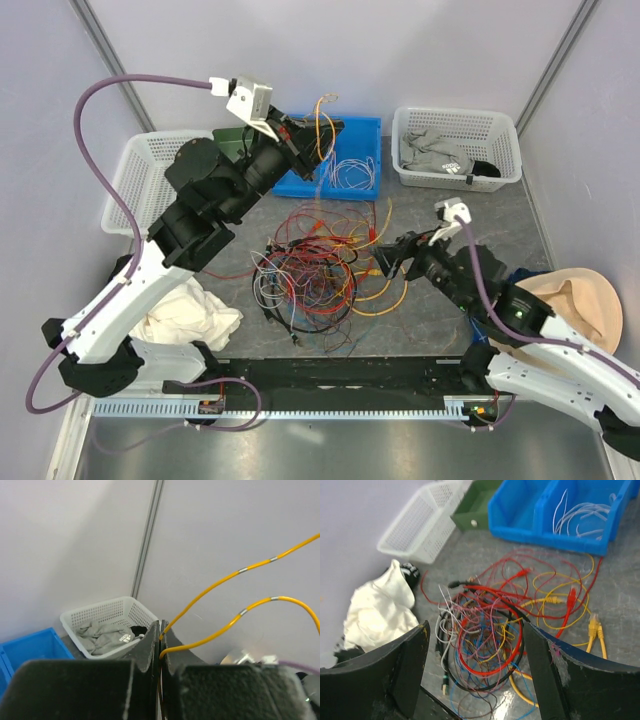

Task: Untangle the cables

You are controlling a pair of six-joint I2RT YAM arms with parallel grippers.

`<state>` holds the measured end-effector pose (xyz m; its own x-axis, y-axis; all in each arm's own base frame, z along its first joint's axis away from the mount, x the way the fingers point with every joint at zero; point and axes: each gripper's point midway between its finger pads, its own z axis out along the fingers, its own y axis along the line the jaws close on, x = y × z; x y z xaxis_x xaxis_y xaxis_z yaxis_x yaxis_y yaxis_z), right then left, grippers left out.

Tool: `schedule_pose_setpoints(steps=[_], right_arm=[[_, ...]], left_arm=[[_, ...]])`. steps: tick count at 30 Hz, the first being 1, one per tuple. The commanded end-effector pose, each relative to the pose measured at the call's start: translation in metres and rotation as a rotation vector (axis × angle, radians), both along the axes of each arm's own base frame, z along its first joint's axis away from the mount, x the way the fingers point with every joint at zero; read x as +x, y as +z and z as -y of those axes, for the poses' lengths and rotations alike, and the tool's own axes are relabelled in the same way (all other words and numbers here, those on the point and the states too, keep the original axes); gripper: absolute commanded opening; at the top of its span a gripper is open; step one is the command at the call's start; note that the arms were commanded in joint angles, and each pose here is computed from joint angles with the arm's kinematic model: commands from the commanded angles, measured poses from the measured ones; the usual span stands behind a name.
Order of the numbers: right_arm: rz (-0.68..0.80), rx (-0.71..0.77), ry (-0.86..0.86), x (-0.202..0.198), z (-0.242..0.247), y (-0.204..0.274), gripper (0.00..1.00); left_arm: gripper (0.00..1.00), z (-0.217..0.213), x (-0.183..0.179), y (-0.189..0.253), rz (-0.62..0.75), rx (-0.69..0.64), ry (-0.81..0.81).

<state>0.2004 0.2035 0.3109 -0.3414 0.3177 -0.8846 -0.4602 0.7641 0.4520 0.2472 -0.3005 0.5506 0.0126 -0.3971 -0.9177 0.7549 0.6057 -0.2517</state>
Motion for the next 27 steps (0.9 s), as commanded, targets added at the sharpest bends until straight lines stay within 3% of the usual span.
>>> schedule_pose_setpoints(steps=[1,8,11,18,22,27], right_arm=[[0.056,0.030,0.079,0.003,-0.024,0.004,0.82],[0.135,0.114,0.152,0.004,-0.046,0.022,0.82],[0.136,0.103,0.126,0.005,-0.041,0.022,0.82],[0.095,0.051,0.003,0.009,-0.009,0.005,0.81],[0.092,0.045,-0.018,0.006,0.000,0.003,0.81],[0.085,0.020,-0.013,0.005,0.001,0.001,0.81]], left_arm=[[0.02,0.000,-0.002,0.017,-0.015,0.022,-0.009],[0.02,-0.010,-0.013,0.055,0.033,-0.011,-0.020],[0.02,-0.012,-0.008,0.050,0.028,0.013,0.010],[0.02,-0.025,0.039,0.006,-0.057,0.133,0.245],[0.02,-0.023,0.084,-0.044,-0.208,0.244,0.327],[0.02,-0.036,0.146,-0.106,-0.462,0.244,0.311]])
